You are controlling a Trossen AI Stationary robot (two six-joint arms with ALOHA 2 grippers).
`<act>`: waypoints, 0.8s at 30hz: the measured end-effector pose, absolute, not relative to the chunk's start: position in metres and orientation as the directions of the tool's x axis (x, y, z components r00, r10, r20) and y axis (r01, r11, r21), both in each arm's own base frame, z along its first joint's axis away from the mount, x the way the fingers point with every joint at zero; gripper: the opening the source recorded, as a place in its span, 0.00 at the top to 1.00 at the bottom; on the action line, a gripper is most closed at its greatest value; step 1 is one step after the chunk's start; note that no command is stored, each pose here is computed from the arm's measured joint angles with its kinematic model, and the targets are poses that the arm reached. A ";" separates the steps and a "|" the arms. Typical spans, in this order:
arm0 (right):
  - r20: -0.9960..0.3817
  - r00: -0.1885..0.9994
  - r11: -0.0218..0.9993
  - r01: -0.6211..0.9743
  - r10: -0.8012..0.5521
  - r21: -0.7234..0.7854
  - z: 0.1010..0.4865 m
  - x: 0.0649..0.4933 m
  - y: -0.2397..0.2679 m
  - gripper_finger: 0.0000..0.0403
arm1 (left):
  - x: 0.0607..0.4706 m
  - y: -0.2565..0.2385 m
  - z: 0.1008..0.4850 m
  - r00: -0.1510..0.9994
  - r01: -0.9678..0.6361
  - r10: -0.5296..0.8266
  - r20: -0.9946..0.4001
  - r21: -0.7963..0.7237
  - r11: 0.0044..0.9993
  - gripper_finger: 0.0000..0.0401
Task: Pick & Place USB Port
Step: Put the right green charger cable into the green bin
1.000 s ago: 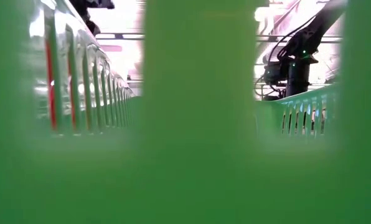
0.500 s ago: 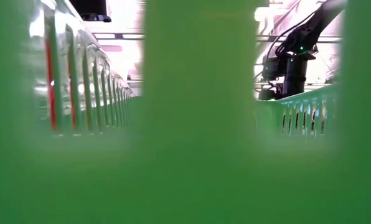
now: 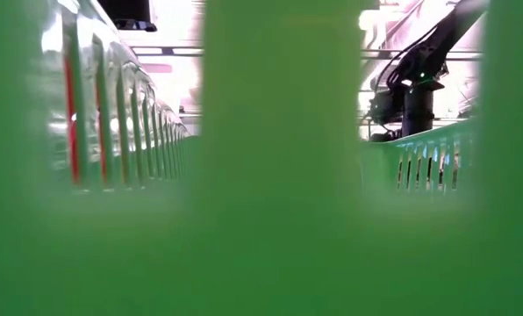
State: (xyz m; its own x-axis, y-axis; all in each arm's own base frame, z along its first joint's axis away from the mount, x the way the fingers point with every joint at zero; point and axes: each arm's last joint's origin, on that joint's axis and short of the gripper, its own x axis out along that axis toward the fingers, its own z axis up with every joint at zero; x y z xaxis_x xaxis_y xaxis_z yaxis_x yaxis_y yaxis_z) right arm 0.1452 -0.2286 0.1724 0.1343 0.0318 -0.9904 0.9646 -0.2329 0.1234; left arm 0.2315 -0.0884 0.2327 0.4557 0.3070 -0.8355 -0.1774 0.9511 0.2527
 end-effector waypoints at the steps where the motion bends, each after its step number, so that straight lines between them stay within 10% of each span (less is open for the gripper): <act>1: -0.990 0.133 -0.232 0.965 0.044 0.119 0.169 0.147 -0.229 0.77 | 0.231 -0.088 0.233 0.456 -0.177 0.307 -0.836 0.253 0.951 0.66; 24: -0.994 0.099 -0.263 0.961 0.041 0.085 0.153 0.153 -0.237 0.83 | 0.231 -0.089 0.232 0.451 -0.174 0.292 -0.844 0.238 0.956 0.66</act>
State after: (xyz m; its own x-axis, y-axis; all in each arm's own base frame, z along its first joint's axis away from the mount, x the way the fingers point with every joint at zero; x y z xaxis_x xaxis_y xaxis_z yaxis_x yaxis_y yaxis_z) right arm 0.1535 -0.2370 0.1533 0.0993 0.0414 -0.9942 0.9609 -0.2634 0.0850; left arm 0.2313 -0.0889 0.2323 0.4506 0.2921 -0.8436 -0.1742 0.9556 0.2378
